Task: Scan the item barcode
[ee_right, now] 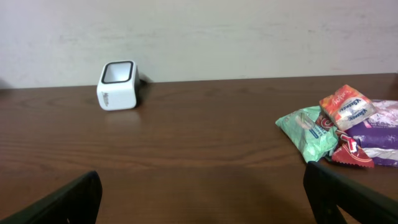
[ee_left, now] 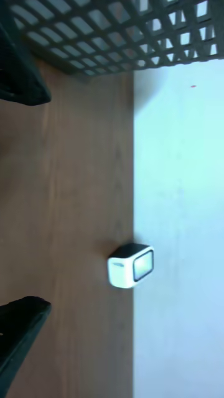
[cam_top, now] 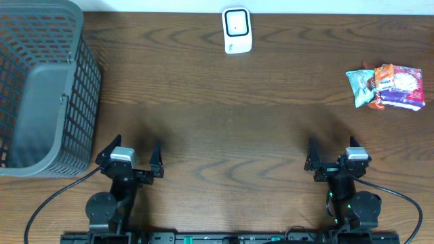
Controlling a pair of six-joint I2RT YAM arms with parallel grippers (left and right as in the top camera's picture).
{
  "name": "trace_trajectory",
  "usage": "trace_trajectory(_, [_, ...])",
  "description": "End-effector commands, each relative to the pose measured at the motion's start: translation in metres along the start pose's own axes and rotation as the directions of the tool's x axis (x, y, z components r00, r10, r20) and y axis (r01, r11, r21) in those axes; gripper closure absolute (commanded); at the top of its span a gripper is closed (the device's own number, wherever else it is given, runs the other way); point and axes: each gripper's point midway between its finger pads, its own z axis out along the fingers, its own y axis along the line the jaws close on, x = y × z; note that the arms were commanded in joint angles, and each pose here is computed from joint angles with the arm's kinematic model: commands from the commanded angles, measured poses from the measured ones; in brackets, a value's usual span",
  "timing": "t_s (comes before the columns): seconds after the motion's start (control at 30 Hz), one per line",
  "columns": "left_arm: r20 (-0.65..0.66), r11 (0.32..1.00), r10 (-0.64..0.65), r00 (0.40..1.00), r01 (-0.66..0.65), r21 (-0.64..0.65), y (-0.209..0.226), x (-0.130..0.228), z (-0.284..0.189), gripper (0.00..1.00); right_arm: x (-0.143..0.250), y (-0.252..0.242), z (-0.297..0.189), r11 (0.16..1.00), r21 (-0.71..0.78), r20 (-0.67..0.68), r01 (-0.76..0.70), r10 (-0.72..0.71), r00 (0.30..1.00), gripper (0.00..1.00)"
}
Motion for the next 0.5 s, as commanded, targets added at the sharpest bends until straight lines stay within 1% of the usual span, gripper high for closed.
trace_trajectory(0.0, [0.035, 0.999, -0.036, 0.999, 0.037, -0.008, 0.003, -0.001, 0.002, 0.02, 0.001, -0.001, 0.0, 1.0, 0.004, 0.002, -0.014, 0.014, 1.0, 0.01])
trace_trajectory(0.27, [0.141, 1.0, -0.025, 0.99, 0.025, 0.004, 0.002, -0.015, 0.004, 0.02, 0.001, -0.001, 0.0, 1.0, 0.004, 0.002, -0.014, 0.014, 1.0, 0.01])
trace_trajectory(0.47, [0.147, 0.999, -0.035, 0.988, 0.036, -0.001, 0.003, -0.017, 0.003, 0.02, 0.001, -0.001, 0.0, 1.0, 0.004, 0.001, -0.014, 0.014, 1.0, 0.01])
